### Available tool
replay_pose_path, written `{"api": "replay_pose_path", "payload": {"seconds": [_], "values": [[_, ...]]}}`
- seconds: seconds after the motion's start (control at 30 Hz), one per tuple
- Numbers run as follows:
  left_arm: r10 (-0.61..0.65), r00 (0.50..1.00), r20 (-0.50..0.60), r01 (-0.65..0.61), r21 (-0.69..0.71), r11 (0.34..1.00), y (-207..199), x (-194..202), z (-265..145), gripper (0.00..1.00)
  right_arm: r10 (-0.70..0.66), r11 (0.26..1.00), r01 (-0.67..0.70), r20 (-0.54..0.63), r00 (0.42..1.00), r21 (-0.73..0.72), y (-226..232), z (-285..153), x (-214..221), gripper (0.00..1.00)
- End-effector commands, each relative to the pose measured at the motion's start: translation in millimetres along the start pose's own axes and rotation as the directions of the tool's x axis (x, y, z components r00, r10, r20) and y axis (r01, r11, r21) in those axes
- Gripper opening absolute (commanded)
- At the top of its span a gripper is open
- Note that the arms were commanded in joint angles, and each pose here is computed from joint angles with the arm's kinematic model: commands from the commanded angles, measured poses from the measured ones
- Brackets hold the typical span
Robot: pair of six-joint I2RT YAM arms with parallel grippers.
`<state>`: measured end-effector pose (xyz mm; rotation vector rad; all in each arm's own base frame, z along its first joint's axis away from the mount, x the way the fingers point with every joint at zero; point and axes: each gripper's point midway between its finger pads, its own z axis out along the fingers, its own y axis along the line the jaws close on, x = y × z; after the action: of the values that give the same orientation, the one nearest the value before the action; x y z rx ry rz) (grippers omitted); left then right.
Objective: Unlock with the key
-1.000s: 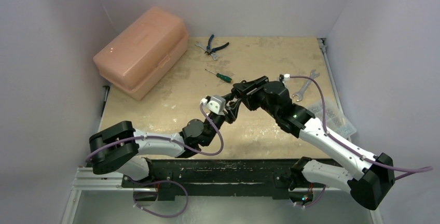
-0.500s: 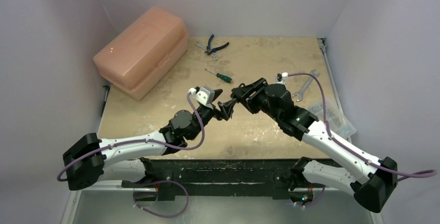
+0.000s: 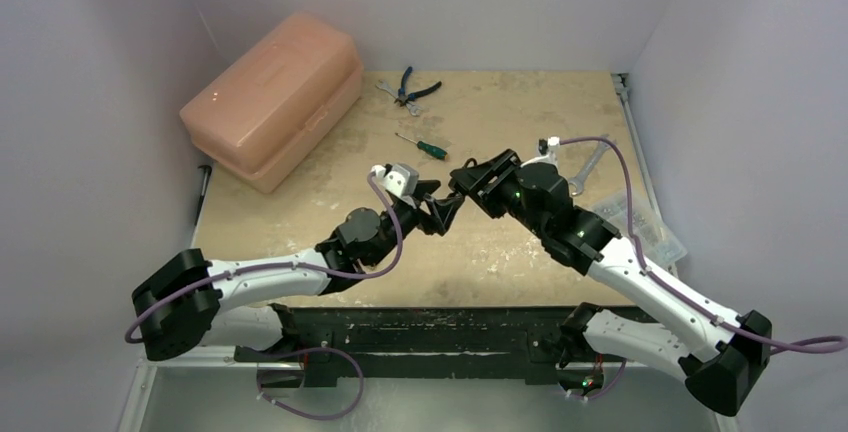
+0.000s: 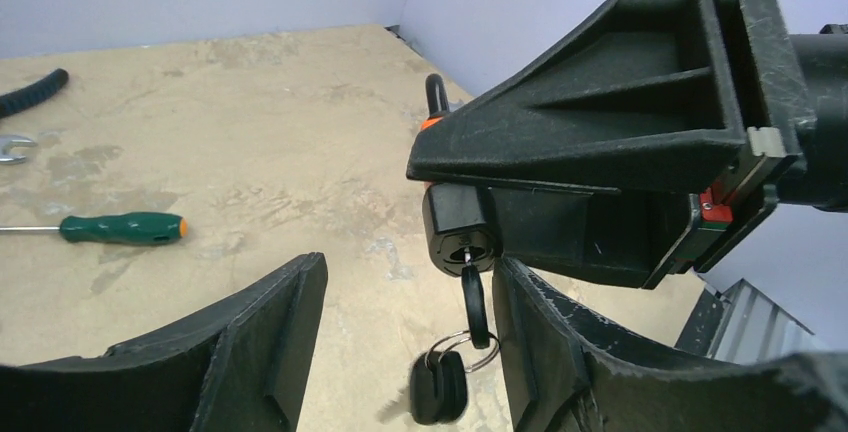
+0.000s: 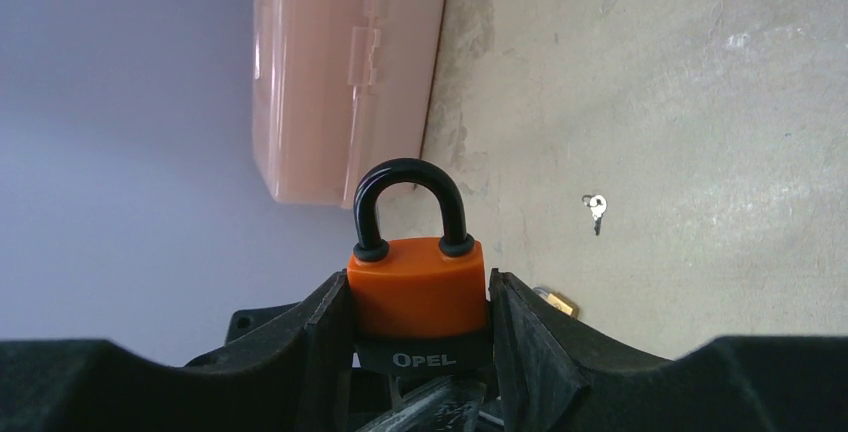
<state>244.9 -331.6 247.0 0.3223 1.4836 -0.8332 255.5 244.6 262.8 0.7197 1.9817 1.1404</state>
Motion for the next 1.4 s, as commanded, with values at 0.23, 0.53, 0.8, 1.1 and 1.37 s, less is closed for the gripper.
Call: {"api": "replay_pose_path", "payload": {"seconds": [0.23, 0.53, 0.8, 1.1, 1.37], "values": [[-0.205, 0.967, 0.149, 0.192, 0.095, 0.977, -17, -34, 20, 0.61, -0.002, 0.988, 0.013, 0.066, 0.998, -0.156, 42, -16, -18, 0.00], [-0.240, 0.950, 0.199, 0.211, 0.156, 0.965, -24, -45, 14, 0.68, -0.008, 0.988, 0.020, 0.073, 0.997, -0.156, 42, -15, -19, 0.00], [-0.212, 0.958, 0.192, 0.185, 0.147, 0.972, -22, -42, 15, 0.58, -0.008, 0.986, 0.019, 0.069, 0.998, -0.164, 46, -14, -19, 0.00], [-0.181, 0.967, 0.182, 0.161, 0.120, 0.980, -19, -33, 25, 0.57, 0.014, 0.980, -0.014, 0.000, 1.000, -0.199, 51, -14, -6, 0.00], [-0.179, 0.962, 0.206, 0.160, 0.106, 0.981, -16, -34, 29, 0.13, 0.017, 0.980, -0.020, -0.015, 1.000, -0.199, 48, -14, -3, 0.00]]}}
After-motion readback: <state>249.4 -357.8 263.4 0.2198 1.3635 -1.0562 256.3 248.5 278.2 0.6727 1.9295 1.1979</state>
